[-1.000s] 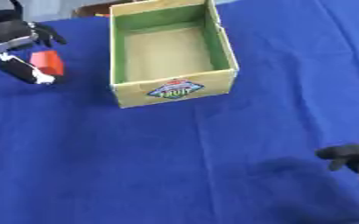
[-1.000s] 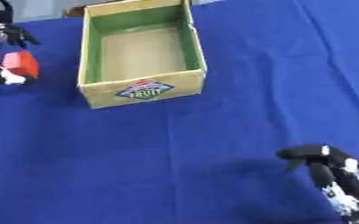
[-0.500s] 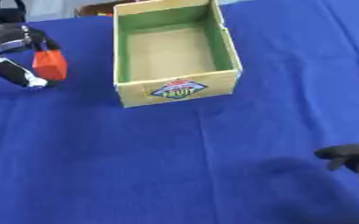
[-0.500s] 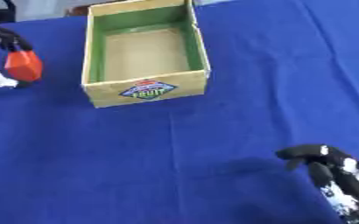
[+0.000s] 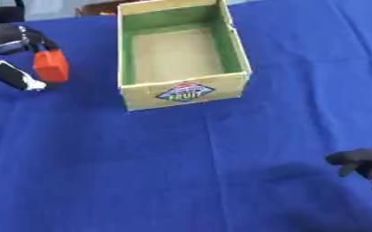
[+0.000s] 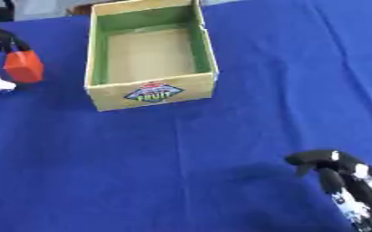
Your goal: Pick up objects on the table and place them in the box.
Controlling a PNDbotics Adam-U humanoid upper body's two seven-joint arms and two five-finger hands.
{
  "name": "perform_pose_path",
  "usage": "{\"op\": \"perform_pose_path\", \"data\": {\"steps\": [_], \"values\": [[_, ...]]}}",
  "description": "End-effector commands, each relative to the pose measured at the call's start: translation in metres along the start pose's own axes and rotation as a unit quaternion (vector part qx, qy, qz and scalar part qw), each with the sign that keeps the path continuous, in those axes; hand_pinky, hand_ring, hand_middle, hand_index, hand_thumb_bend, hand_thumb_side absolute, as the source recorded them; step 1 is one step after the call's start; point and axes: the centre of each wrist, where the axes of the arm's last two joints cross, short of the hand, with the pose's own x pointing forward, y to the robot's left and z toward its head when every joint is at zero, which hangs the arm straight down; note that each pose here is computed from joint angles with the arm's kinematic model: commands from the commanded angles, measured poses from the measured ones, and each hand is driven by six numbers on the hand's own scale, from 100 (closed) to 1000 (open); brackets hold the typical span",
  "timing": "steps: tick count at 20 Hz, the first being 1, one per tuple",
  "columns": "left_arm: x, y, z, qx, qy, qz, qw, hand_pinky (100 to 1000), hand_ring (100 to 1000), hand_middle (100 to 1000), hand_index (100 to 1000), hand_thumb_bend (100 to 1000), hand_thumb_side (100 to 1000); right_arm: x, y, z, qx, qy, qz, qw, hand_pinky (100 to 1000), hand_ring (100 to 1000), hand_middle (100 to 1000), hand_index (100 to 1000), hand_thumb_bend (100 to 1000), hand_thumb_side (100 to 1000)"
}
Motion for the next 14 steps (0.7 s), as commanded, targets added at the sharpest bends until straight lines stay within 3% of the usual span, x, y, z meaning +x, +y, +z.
{"op": "perform_pose_path", "data": {"steps": [1,14], "values": [[-0.0103,0.0114,0.011,0.004,0.018,-0.017,1.0,677,656,716,854,528,467,0.0033,-0.003,-0.0014,0.001,-0.006,0.008,1.0,809,764,525,756,100,639],[-0.0083,0.007,0.0074,0.003,0.03,-0.028,0.999,623,588,632,817,518,471,0.0032,-0.0027,-0.0019,0.001,-0.007,0.009,1.0,810,764,524,756,100,643]]}}
